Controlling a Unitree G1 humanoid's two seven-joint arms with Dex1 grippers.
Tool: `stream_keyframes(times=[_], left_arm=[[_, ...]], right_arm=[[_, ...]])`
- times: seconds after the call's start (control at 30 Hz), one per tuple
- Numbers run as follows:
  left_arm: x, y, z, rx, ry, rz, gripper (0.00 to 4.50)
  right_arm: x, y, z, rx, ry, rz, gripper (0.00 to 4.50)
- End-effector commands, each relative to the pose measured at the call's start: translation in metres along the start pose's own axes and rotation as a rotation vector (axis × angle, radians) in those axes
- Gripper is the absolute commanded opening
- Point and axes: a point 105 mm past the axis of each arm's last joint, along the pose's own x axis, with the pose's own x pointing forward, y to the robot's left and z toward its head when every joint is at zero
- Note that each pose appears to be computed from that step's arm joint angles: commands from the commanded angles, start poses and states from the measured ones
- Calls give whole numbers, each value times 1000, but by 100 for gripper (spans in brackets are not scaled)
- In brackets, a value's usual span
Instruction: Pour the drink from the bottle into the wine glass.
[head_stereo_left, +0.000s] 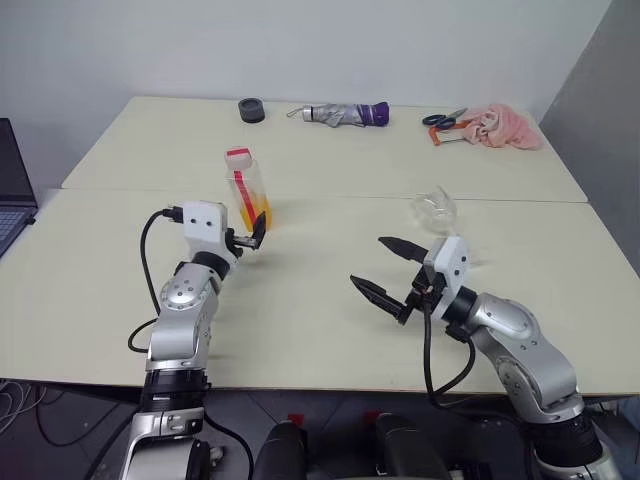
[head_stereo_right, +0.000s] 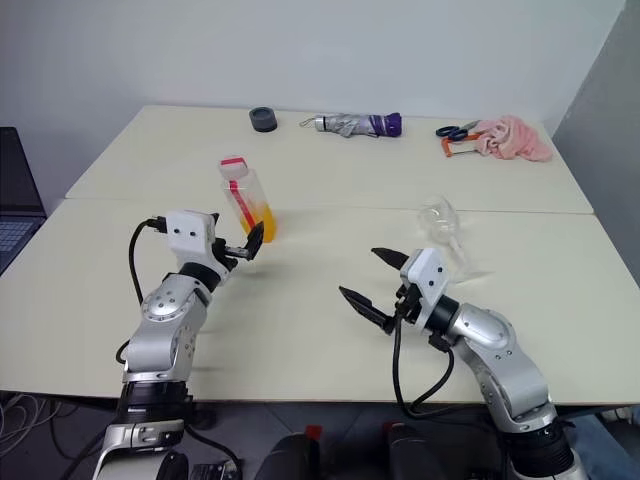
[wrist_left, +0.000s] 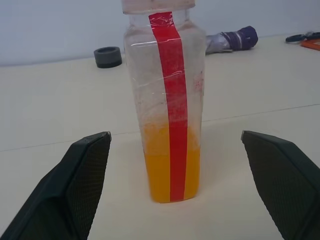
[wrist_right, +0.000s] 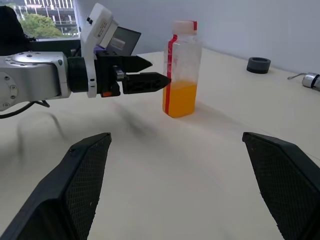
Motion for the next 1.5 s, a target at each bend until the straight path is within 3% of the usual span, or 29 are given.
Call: stream_keyframes(times=[0.03,1.0,1.5], left_arm=[[7,4,15,13,-41,6,447],[62,8,51,8,-99,60,447],[68,5,54,7,-88,91,447]], right_arm=[[4,2,11,-25,-33,19,450],[15,8,15,-18,-50,54,450],[21,3,27,-45,-94,38,450]])
